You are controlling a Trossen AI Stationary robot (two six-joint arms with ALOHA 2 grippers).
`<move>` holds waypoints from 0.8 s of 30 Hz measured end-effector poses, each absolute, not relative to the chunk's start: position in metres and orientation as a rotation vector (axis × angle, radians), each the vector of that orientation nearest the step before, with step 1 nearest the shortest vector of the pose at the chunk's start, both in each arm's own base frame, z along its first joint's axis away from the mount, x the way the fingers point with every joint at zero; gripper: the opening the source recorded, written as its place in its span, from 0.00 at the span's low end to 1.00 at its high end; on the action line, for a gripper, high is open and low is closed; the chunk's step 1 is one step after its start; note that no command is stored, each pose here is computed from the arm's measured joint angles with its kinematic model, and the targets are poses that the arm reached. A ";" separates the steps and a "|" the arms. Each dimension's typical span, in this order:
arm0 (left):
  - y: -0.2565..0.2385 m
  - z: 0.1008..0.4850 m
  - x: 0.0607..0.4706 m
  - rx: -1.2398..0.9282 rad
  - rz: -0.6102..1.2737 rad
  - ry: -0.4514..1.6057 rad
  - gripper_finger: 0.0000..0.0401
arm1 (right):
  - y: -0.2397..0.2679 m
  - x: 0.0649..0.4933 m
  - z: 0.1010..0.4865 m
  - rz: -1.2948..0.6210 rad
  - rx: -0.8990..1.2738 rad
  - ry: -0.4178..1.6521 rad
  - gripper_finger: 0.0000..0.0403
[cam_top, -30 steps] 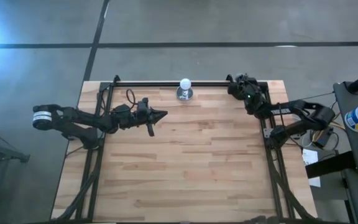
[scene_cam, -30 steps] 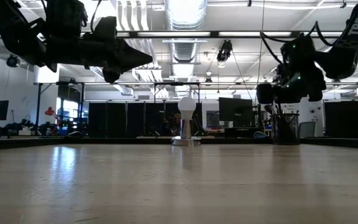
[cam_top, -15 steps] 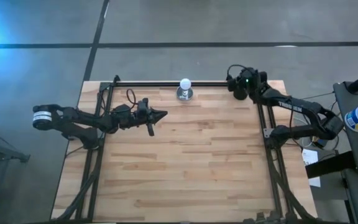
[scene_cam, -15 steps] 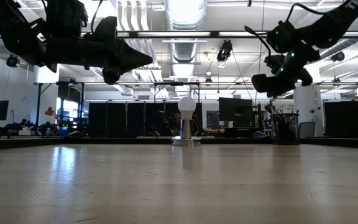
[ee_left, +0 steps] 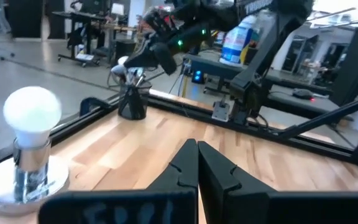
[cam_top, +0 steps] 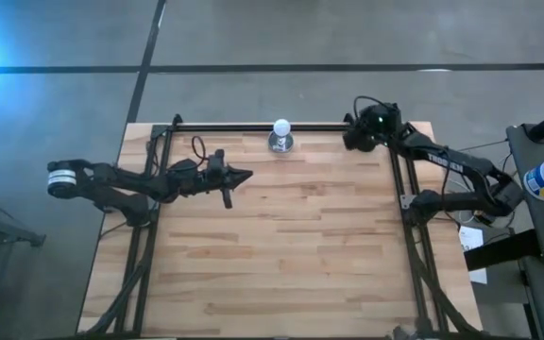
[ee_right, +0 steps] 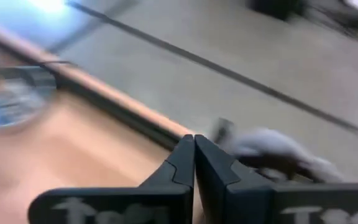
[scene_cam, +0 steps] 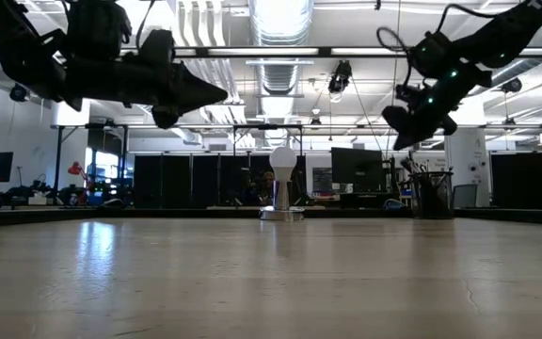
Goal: Pick & Place Makeup Supplies
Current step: Return to Home Position
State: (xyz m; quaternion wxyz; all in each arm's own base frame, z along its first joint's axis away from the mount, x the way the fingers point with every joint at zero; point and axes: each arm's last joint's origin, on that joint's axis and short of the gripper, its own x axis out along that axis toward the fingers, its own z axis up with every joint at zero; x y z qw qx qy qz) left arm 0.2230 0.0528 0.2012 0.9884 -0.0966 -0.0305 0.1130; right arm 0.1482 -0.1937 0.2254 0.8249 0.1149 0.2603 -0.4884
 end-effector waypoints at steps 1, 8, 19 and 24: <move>0.053 0.202 0.222 -0.189 0.214 -0.067 0.00 | -0.189 0.148 0.225 -0.986 0.226 0.536 0.02; 0.055 0.205 0.207 -0.153 0.216 -0.088 0.00 | -0.146 0.139 0.217 -0.601 0.150 0.309 0.02; 0.058 0.195 0.186 -0.147 0.248 -0.080 0.00 | -0.085 0.115 0.199 -0.295 0.061 0.117 0.02; 0.055 0.186 0.174 -0.141 0.265 -0.070 0.00 | -0.070 0.102 0.191 -0.293 0.019 0.031 0.02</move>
